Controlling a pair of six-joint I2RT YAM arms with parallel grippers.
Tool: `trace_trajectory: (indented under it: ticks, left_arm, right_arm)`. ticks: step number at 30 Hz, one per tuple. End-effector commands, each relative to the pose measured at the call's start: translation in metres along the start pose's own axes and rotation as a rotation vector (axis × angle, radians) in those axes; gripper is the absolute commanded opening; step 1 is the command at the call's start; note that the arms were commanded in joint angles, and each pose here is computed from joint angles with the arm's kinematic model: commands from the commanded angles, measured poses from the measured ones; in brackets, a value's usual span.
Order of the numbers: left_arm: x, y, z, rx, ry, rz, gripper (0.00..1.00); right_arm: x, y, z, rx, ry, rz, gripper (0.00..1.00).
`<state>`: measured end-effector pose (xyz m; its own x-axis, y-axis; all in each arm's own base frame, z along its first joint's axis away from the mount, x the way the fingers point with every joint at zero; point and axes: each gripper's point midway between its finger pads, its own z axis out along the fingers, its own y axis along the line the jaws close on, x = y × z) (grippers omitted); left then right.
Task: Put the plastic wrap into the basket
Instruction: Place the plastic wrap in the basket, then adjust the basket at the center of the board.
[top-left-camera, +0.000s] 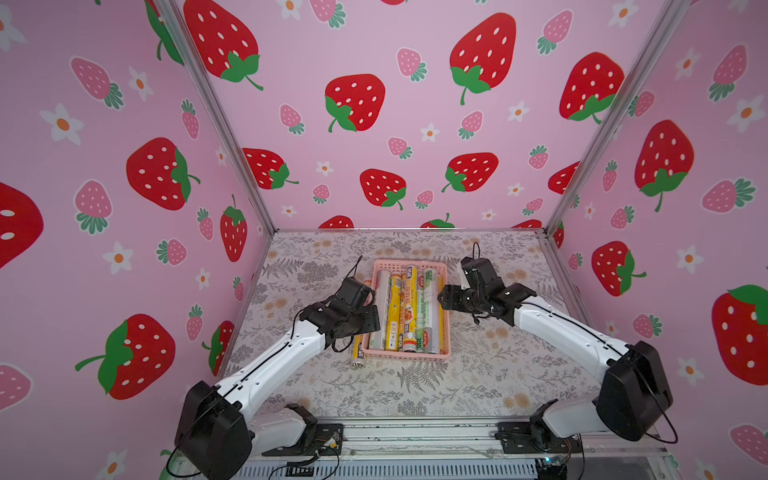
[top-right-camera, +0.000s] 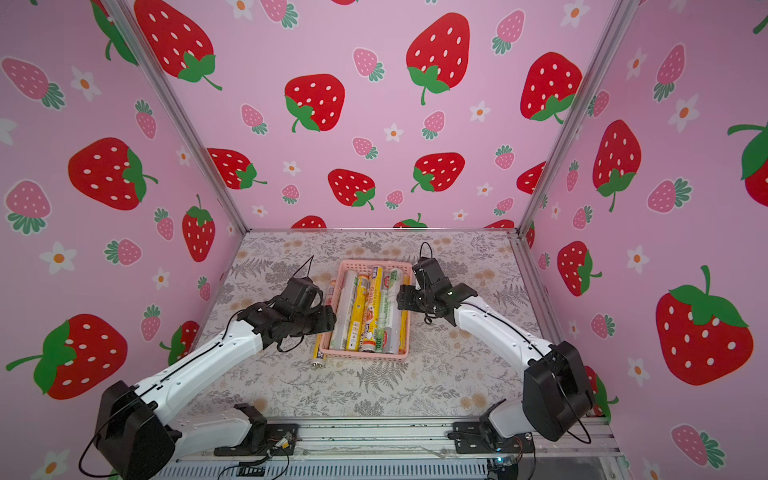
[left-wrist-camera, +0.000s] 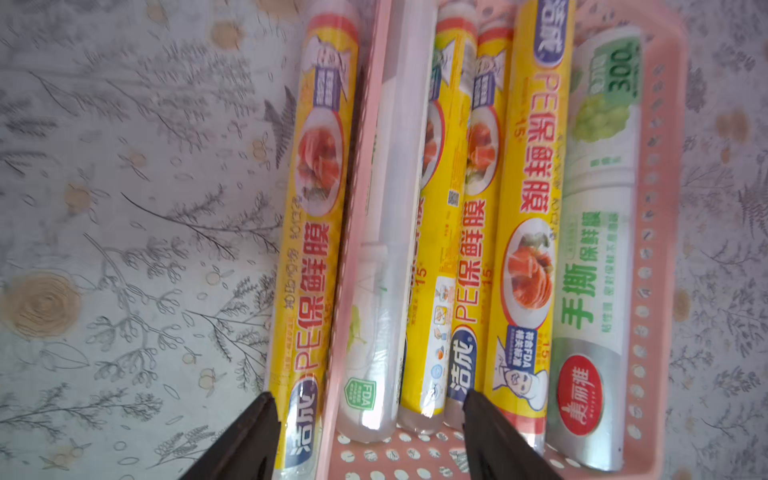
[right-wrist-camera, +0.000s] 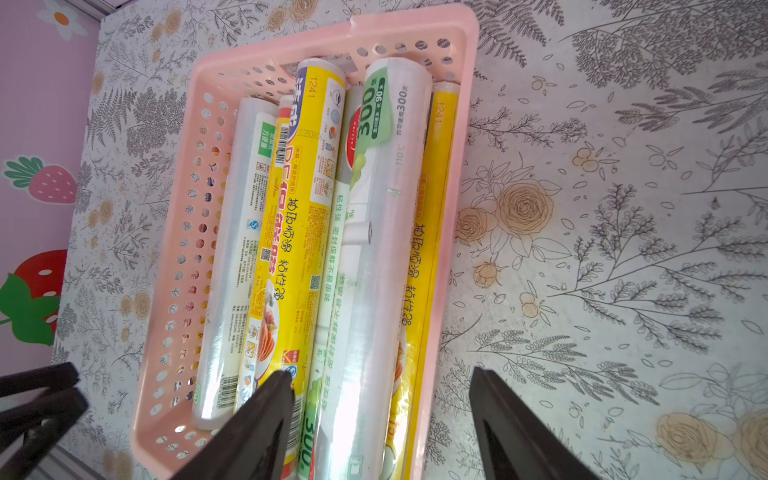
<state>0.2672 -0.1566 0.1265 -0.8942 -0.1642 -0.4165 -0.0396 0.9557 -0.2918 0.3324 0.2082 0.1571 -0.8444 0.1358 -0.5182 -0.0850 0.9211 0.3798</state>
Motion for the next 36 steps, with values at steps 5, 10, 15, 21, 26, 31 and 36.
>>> trace_trajectory:
  ticks: [5, 10, 15, 21, 26, 31, 36]
  left_arm:
    - [0.012, 0.001, -0.003, 0.084, -0.019, -0.059, 0.80]
    - [0.021, -0.015, 0.007, 0.160, 0.034, -0.064, 0.80]
    - [0.030, -0.026, 0.019, 0.165, 0.054, -0.038, 0.80]
    - [0.035, -0.040, 0.027, 0.172, 0.059, -0.034, 0.79]
    - [0.031, -0.063, 0.020, 0.202, 0.048, 0.015, 0.80]
    - [0.030, -0.044, 0.017, 0.078, 0.021, 0.041, 0.80]
    - [0.022, -0.008, -0.005, -0.042, -0.070, 0.035, 0.83]
  right_arm:
    - [0.018, -0.010, -0.011, 0.006, 0.036, 0.037, 0.72]
    - [0.023, -0.008, -0.017, -0.008, 0.043, 0.043, 0.72]
    - [0.027, -0.012, -0.021, -0.005, 0.031, 0.051, 0.72]
    - [0.030, -0.013, -0.024, -0.008, 0.026, 0.057, 0.72]
    - [0.027, -0.014, -0.023, 0.000, 0.019, 0.044, 0.72]
    - [0.024, -0.013, -0.019, 0.007, 0.021, 0.037, 0.73]
    - [0.021, -0.014, -0.014, 0.019, 0.020, 0.022, 0.73]
